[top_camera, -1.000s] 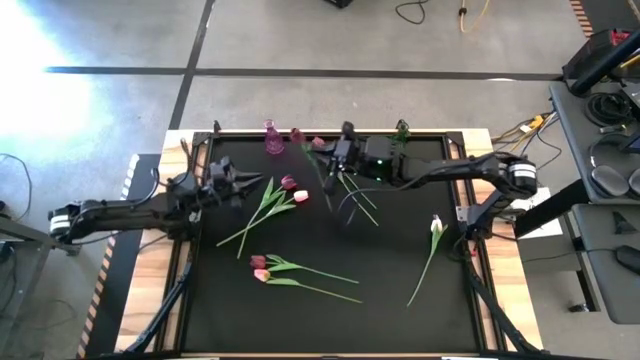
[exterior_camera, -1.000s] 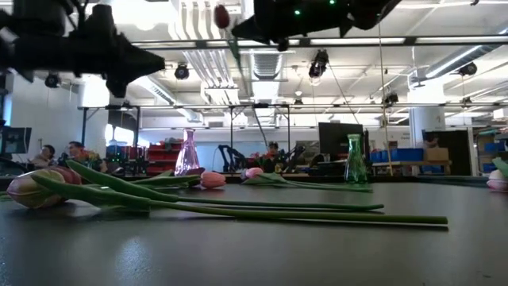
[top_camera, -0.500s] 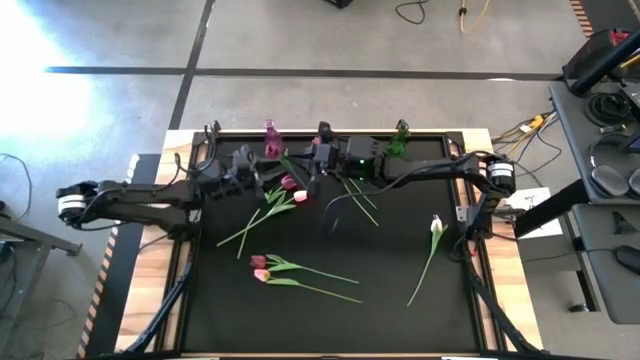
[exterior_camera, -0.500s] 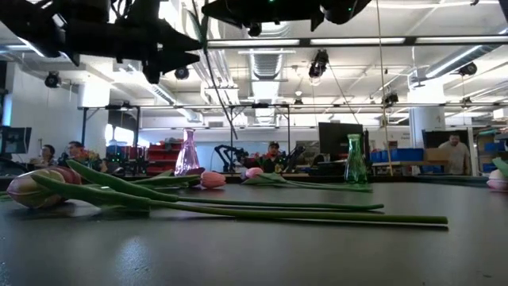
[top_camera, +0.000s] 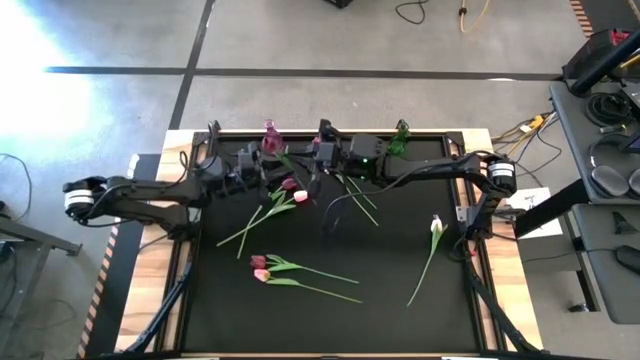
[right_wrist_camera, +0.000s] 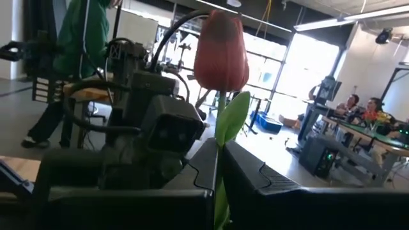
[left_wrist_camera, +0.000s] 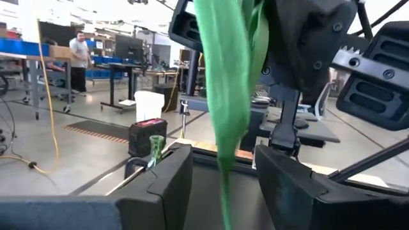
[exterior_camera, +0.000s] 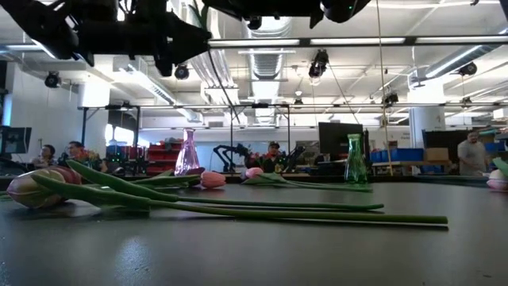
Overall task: Sort flowers into vase by color
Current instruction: Put the middle right red flower into the purple vase
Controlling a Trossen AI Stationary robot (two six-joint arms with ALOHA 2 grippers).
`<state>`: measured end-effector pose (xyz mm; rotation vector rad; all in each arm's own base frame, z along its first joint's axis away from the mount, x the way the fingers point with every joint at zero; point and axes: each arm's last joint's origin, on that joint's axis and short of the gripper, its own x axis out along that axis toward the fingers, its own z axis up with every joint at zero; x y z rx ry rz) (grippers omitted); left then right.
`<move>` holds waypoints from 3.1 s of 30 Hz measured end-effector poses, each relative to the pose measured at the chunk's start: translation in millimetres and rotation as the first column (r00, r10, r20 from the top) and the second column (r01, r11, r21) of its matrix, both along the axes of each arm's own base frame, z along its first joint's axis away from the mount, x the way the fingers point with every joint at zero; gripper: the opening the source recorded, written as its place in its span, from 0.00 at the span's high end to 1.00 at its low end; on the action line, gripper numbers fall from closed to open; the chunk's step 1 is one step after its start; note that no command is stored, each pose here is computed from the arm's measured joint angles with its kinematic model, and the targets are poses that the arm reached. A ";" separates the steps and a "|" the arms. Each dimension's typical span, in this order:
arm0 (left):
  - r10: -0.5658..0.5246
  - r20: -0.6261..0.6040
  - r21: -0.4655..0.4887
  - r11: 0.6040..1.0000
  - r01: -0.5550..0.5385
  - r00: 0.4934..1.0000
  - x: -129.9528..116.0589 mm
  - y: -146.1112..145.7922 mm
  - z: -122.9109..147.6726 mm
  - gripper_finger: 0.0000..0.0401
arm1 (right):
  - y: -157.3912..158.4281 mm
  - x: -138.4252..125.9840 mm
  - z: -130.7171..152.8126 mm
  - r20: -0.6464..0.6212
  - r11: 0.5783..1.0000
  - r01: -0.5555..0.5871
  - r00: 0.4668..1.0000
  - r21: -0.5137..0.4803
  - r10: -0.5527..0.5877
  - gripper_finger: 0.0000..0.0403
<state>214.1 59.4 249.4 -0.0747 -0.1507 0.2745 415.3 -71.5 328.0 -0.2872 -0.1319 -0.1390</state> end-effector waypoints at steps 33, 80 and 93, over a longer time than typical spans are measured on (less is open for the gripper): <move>0.222 0.000 0.081 0.972 -0.221 0.975 -19.4 56.3 13.1 1.00 | -6.2 -10.1 -6.0 -0.196 0.965 0.261 0.945 -0.043 -0.264 0.61; 0.406 -0.461 0.231 0.914 -0.335 0.789 -37.4 181.0 114.5 1.00 | -15.2 -117.0 17.0 -0.239 0.876 0.467 0.842 -0.124 -0.483 0.98; 0.368 -0.469 0.157 0.929 -0.334 0.803 -31.7 187.9 70.4 1.00 | -15.2 -117.0 13.6 -0.259 0.879 0.471 0.841 -0.082 -0.475 0.98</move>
